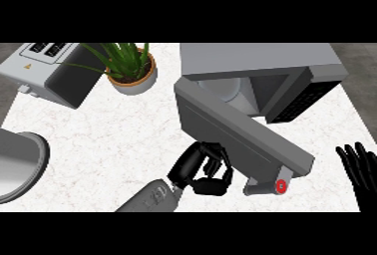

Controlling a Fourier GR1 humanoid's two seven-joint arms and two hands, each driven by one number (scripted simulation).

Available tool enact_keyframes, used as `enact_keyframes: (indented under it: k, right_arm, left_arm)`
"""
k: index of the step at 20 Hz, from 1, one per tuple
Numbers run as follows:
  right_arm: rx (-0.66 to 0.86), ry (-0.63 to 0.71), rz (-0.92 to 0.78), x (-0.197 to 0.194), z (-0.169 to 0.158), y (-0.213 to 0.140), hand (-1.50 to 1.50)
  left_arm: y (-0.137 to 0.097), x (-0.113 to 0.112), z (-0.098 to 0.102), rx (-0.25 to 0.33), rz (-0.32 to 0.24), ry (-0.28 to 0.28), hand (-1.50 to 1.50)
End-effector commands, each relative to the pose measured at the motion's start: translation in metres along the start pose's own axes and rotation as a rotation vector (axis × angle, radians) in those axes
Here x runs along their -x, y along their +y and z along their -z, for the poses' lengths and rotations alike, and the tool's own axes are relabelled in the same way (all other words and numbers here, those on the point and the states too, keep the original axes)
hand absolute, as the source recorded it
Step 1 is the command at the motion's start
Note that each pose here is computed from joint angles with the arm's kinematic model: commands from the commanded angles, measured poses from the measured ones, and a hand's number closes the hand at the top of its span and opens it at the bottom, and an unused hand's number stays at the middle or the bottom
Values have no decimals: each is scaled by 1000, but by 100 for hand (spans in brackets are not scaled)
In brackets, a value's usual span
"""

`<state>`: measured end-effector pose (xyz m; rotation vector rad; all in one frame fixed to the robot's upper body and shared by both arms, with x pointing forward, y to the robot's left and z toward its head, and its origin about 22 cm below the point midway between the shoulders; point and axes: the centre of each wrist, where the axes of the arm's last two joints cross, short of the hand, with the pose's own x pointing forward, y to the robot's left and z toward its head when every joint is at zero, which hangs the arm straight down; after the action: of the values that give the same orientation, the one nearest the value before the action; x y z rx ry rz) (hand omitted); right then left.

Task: Pick up the milk, place it into the microwave and close the microwave

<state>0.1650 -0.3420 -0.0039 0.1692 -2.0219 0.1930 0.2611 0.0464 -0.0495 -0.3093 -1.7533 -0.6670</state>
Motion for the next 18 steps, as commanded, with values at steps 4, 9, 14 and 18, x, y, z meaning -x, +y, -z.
enact_keyframes:
  k: [4,9,14,18]
  right_arm:
    - [-117,-54,39,-37,18,-6,-150]
    - [-152,-48,70,-43,28,-1,-150]
    - [-218,-59,38,-58,40,2,-150]
    - [-231,-63,3,-69,49,-7,-150]
  left_arm:
    - [-9,-1,14,2,-16,27,150]
    - [-8,-23,34,-71,-91,-42,150]
    - [-3,-34,47,-209,-89,-65,150]
    - [9,-43,62,-356,-101,-55,150]
